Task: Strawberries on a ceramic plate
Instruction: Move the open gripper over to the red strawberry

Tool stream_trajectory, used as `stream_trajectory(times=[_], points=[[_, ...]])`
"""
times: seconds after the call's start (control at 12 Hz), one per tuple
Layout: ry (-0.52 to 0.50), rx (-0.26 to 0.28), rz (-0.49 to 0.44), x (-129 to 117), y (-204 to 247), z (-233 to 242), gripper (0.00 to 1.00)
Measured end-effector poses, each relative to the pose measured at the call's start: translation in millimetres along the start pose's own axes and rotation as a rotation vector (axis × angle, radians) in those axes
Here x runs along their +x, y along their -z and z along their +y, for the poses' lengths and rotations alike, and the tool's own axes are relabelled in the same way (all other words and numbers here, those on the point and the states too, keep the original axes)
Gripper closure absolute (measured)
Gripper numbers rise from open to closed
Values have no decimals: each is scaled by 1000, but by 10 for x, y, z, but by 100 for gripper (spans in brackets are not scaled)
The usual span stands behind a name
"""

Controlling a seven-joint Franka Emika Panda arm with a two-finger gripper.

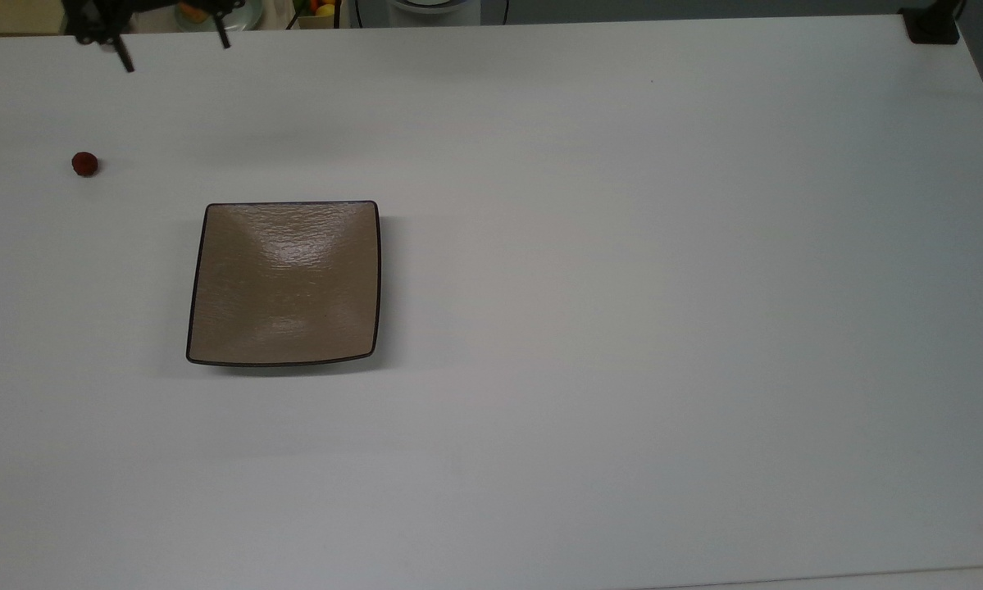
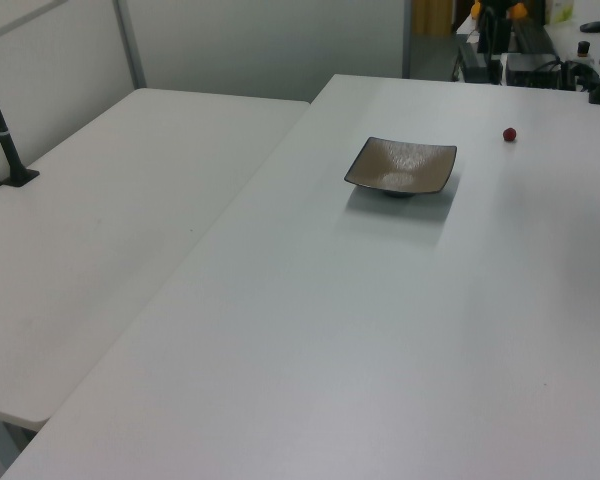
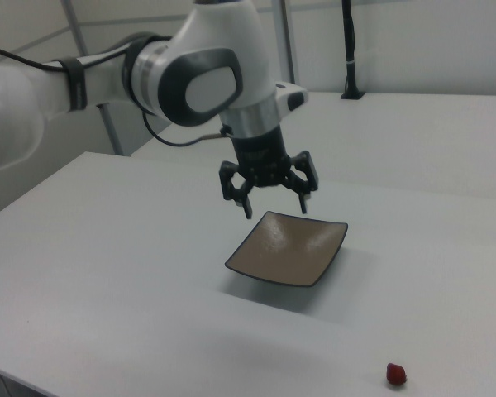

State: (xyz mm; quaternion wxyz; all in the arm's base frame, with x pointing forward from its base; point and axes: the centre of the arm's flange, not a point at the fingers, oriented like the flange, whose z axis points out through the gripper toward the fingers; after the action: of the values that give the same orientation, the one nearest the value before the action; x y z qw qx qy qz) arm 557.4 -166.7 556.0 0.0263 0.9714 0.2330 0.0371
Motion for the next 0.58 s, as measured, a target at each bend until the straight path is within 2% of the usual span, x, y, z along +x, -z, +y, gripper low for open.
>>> stream_trajectory(times=[0.58], points=[[-5, 10, -37, -304, -337, 372, 0]])
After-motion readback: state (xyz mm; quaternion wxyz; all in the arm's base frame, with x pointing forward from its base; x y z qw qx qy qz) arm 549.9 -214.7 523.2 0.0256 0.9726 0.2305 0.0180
